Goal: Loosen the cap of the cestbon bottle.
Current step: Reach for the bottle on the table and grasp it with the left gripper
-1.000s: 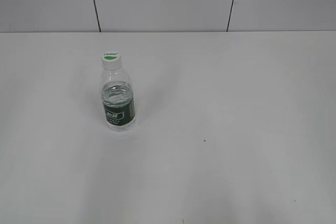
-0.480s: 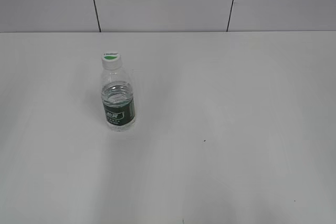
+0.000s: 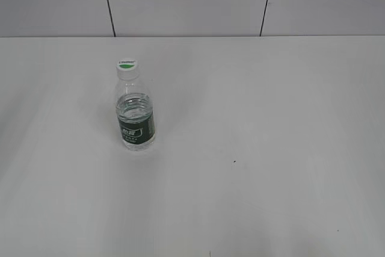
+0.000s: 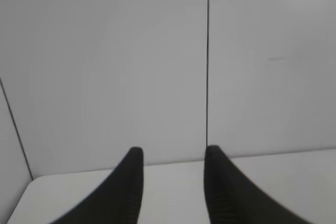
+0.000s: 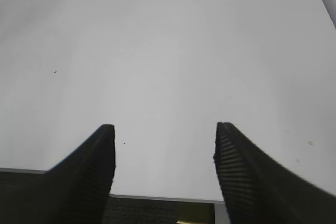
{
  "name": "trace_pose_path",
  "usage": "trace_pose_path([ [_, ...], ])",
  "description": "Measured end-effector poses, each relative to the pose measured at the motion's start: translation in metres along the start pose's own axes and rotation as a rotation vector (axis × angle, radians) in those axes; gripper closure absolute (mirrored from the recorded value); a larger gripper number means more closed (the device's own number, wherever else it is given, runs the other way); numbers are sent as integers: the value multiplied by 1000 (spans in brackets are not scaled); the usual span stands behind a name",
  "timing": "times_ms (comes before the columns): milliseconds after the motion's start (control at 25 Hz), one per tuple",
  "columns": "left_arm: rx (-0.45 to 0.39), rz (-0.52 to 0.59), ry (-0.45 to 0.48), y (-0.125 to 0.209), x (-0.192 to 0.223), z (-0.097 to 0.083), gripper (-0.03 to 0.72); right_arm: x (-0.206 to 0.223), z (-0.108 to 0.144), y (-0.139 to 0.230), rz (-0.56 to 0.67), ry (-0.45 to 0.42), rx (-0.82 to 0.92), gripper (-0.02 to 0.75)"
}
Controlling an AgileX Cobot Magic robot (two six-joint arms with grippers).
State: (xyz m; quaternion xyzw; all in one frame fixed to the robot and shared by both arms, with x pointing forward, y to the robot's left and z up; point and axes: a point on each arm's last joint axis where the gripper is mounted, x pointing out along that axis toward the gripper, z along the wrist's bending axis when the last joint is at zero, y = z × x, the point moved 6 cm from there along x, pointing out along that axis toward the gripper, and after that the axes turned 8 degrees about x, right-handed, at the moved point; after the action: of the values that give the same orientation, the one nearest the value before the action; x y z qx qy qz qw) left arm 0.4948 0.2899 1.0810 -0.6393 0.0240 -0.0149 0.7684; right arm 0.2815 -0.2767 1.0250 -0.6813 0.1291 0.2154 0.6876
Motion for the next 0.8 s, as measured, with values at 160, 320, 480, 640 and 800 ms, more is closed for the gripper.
trace_pose_path([
  [160, -94, -38, 15, 31, 14, -8, 445, 0, 0, 0, 0, 0, 0, 275],
  [320, -124, -5, 100, 72, 21, -28, 445, 0, 0, 0, 0, 1, 0, 275],
  [480, -107, 49, 229, 106, 35, -52, 445, 0, 0, 0, 0, 1, 0, 275],
  [640, -83, 83, 386, 135, 40, -79, 445, 0, 0, 0, 0, 1, 0, 275],
  [800, -100, 116, 519, 161, 38, -102, 445, 0, 0, 0, 0, 1, 0, 276],
])
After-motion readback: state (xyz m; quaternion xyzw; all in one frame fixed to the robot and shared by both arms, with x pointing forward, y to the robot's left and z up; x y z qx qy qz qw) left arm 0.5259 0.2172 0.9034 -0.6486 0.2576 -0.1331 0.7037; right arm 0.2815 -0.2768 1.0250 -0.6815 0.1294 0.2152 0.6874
